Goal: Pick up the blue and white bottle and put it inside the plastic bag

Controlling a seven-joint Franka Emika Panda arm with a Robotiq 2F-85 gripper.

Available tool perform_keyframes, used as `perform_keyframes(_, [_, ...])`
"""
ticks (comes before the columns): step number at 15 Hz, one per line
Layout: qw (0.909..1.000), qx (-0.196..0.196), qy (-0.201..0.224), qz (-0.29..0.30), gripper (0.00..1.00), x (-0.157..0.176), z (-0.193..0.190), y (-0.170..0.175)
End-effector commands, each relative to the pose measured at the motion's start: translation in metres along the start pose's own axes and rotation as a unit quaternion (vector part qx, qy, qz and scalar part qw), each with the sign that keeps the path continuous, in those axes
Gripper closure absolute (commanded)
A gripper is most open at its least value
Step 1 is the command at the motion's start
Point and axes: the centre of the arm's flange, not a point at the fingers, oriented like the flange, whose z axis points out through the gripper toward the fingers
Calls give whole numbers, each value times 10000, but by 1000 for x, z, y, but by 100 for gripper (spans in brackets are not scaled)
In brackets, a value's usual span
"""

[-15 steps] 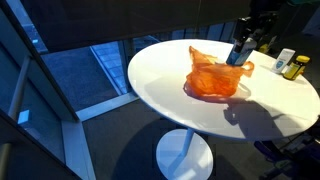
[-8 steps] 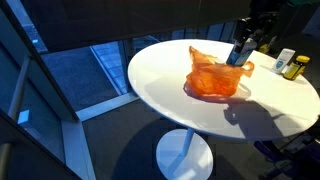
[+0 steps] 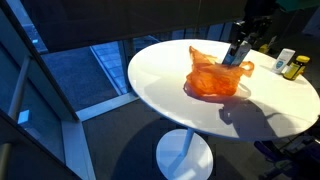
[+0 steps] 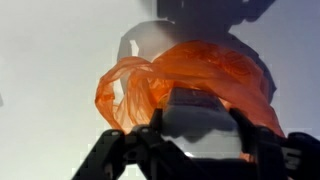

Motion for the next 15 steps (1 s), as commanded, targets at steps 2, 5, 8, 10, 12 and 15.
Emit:
perform_keyframes(2, [9999, -109, 35, -85, 57, 8, 16, -22])
perform_keyframes(5, [9998, -135, 51, -149, 57, 13, 27, -31])
perform_keyframes(8, [9998, -161, 110, -107, 57, 26, 37, -39])
perform_keyframes(10, [9997, -167, 182, -84, 57, 37, 43, -44])
perform_keyframes(12, [9996, -168, 208, -51, 57, 48, 50, -48])
perform_keyframes(15, [9997, -162, 195, 12, 57, 62, 61, -53])
